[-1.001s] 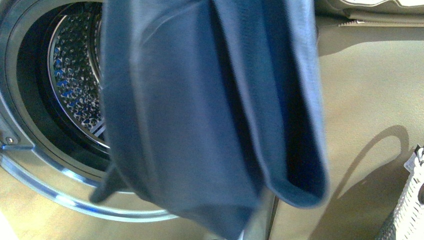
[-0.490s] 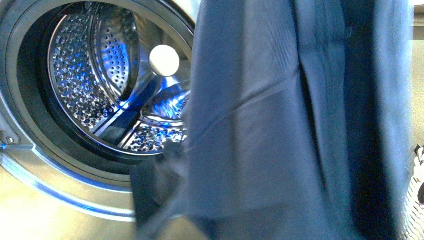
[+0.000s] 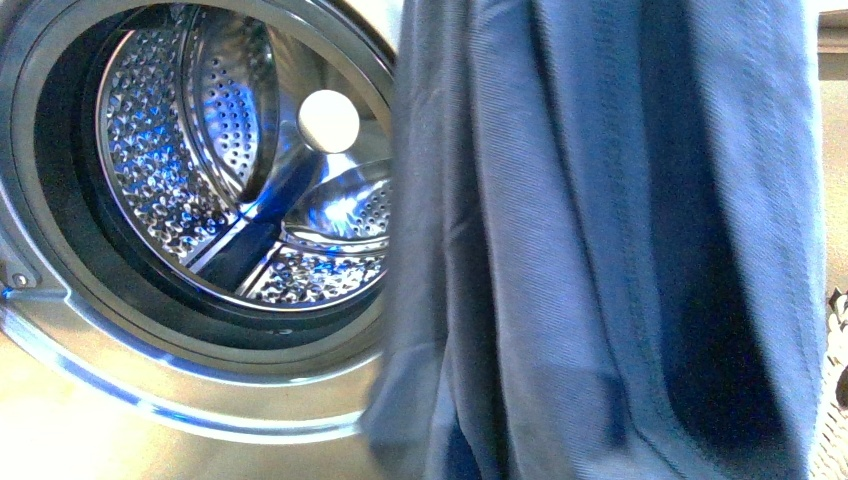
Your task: Collect clothes from washing machine
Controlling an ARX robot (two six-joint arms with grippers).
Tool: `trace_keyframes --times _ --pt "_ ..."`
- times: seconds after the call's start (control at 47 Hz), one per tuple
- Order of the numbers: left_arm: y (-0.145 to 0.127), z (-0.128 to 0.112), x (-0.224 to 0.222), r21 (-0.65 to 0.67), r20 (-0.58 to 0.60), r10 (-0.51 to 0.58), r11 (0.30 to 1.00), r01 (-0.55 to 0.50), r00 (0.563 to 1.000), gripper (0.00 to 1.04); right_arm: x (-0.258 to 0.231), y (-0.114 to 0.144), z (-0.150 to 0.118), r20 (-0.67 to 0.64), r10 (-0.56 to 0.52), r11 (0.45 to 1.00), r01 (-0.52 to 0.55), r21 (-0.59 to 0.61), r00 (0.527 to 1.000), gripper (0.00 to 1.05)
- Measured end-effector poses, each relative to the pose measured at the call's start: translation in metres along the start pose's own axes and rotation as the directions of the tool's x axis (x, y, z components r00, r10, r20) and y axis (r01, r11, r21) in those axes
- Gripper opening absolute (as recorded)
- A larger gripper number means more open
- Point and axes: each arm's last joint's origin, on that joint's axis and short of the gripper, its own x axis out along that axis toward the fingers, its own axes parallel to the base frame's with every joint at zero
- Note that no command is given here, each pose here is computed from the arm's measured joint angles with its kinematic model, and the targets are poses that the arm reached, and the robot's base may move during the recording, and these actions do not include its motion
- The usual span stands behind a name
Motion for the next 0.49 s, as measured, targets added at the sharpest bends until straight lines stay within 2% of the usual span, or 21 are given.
trace_keyframes --times 0.426,0.468,0.49 --pt "0.0001 -0.002 0.0014 -0.002 -0.004 -0.001 1.0 0.001 1.0 0.06 0.0 0.0 0.0 0.0 0.0 1.0 0.0 0.0 1.0 0.97" --pt "0.0002 -0.0021 0.0014 -0.002 -0.004 -0.001 1.0 0.001 1.0 0.06 0.0004 -0.0003 0.0009 0.008 0.033 0.999 -0.033 0.013 0.999 0.97" --pt "0.0002 -0.0021 0.0014 -0.002 -0.004 -0.001 1.0 0.001 1.0 0.06 0.0011 -0.0004 0.0026 0.023 0.086 0.996 -0.086 0.037 0.996 0.97"
